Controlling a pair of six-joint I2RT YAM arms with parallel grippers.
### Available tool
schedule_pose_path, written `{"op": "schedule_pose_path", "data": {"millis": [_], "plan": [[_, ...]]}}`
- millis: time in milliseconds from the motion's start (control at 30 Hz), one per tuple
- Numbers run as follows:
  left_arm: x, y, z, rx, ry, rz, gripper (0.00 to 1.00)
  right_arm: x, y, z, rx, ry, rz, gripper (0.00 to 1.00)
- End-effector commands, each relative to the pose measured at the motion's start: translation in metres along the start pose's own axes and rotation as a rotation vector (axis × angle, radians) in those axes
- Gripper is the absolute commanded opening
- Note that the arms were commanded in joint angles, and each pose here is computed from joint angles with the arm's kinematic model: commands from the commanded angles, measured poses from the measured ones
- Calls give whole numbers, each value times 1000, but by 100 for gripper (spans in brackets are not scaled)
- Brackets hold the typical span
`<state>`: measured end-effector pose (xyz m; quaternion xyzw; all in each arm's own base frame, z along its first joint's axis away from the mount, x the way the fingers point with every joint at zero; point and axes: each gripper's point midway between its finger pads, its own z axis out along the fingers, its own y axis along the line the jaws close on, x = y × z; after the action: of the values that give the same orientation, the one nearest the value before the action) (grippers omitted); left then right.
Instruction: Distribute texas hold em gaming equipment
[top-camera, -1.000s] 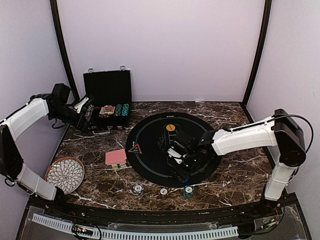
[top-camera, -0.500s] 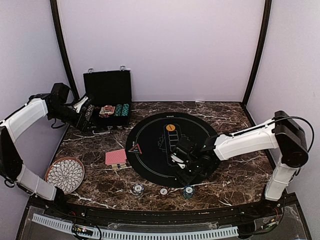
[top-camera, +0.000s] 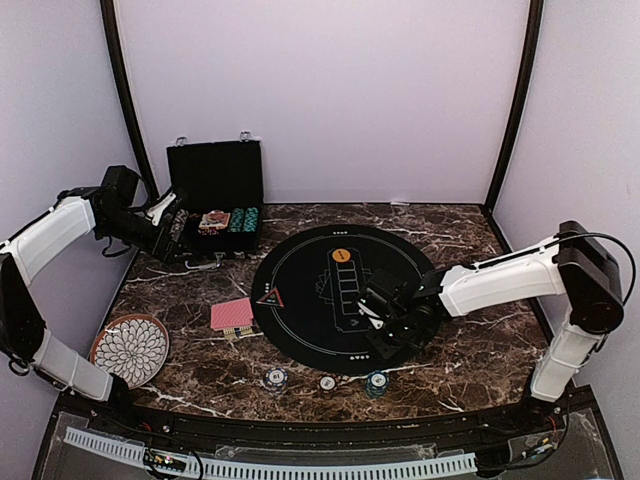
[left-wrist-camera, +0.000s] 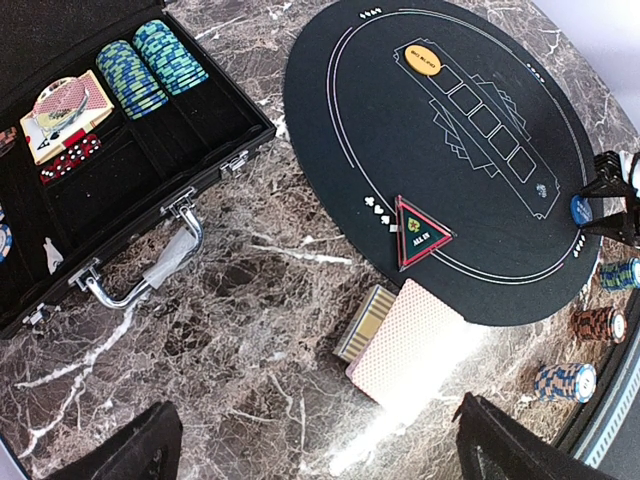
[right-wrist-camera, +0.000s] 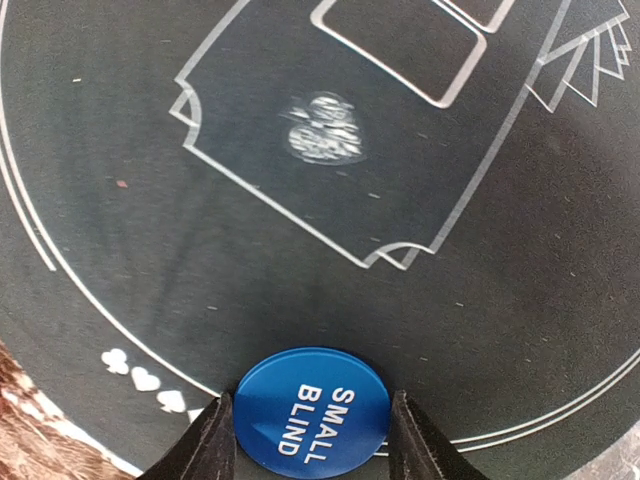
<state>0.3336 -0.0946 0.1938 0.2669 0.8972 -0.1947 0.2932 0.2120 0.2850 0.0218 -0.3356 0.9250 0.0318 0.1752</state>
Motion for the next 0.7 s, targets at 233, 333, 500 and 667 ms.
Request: {"op": "schedule_pose_path", "data": {"millis": [233, 333, 500, 667], "plan": [[-5, -9, -13, -1, -17, 30, 99, 22, -44, -3, 106, 48, 75, 49], [-5, -9, -14, -2, -18, 30, 99, 22, -46, -7, 107, 42, 84, 51], [-4, -9, -15, -4, -16, 36, 99, 9, -47, -27, 96, 6, 89, 64], [-4, -10, -17, -9, -12, 46, 99, -11, -40, -72, 53, -72, 95, 76]]}}
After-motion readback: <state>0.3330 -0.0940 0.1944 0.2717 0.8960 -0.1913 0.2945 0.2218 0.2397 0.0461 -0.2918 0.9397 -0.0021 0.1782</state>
